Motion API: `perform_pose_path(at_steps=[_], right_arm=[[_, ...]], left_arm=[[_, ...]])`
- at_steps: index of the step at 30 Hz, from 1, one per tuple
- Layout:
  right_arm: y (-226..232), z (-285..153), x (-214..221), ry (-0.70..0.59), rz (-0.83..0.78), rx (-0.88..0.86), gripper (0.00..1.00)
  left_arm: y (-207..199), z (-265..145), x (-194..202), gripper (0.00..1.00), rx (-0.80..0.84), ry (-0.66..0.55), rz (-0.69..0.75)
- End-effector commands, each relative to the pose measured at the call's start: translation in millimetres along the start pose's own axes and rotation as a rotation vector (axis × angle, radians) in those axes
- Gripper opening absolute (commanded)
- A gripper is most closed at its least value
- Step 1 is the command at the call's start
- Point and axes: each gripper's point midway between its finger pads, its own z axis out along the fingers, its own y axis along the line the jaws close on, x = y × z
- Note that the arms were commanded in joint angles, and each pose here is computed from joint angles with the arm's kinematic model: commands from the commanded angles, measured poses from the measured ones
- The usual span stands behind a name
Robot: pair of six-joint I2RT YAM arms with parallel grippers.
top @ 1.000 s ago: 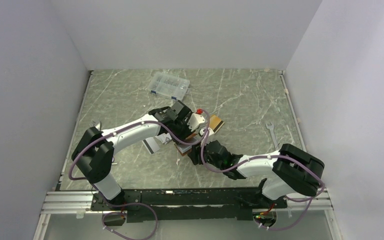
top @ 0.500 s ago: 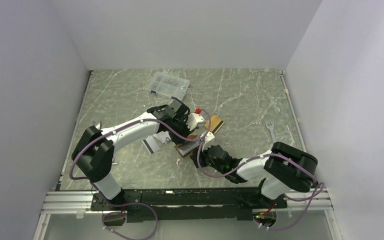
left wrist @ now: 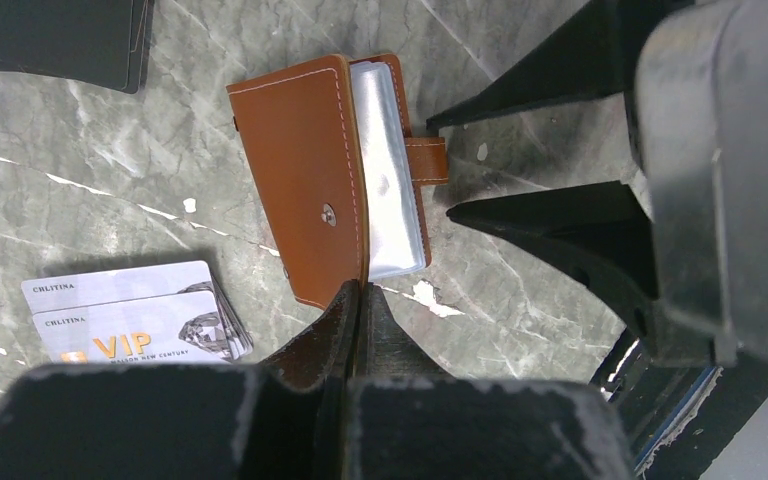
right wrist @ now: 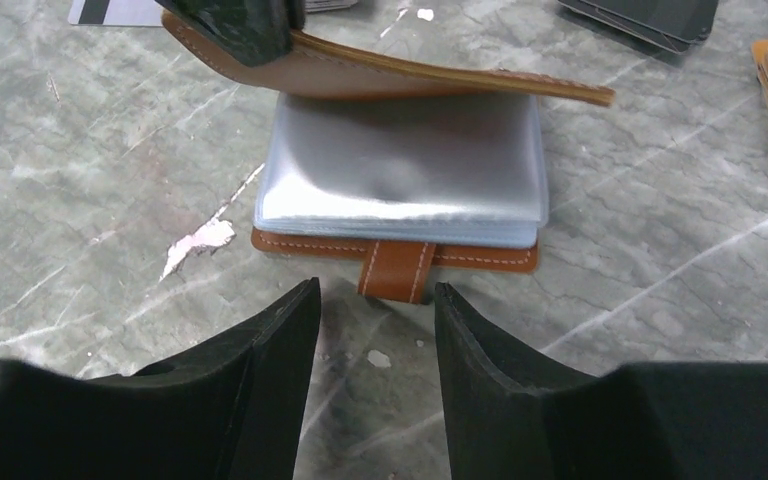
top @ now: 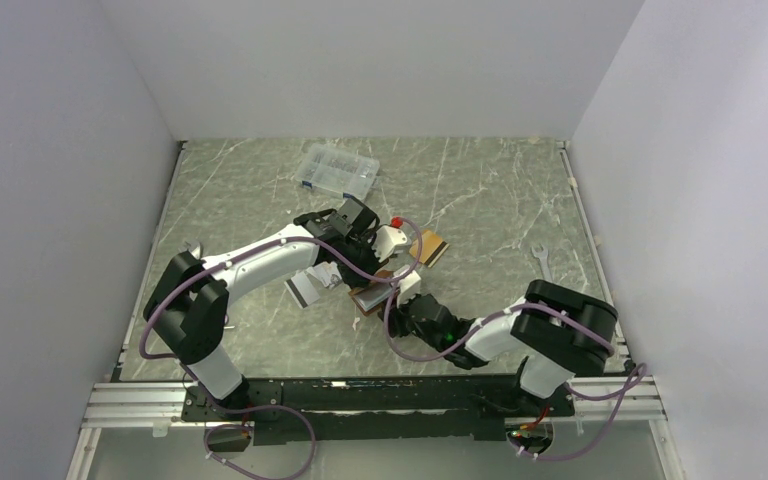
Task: Put the credit cards into the card holder
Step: Close the card holder at the center of the board.
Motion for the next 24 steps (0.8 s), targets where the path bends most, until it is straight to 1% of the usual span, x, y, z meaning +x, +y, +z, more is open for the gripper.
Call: perform_pose_path(at_steps=[1, 8, 11, 13, 16, 18, 24], right_arm=[[3, 11, -16, -0.05, -0.044, 0.042, 0.47], [-1, 9, -21, -0.09, -0.05, 0.121, 0.35], [-2, 7, -22, -0.11, -0.028, 0.143, 0.25], [-1, 4, -25, -0.135, -0.007, 0.148, 0.15], [0, -2, -35, -0.187, 0.019, 0.168, 0.07], [0, -8, -45, -0.23, 0.034, 0.183, 0.0], [-2, -22, -59, -0.276, 0.059, 0.189, 0.0]], left_arm=[[-1, -6, -11, 0.0, 0.018, -0.028, 0.017], [-2, -5, -8, 0.0, 0.022, -0.022, 0.016], [-2, -5, -6, 0.0, 0.019, -0.018, 0.014], [0, -5, -4, 0.0, 0.01, -0.017, 0.014], [3, -5, -2, 0.0, 0.001, -0.012, 0.009], [6, -7, -2, 0.0, 0.007, -0.011, -0.012], [16, -11, -3, 0.0, -0.02, -0.019, -0.028]])
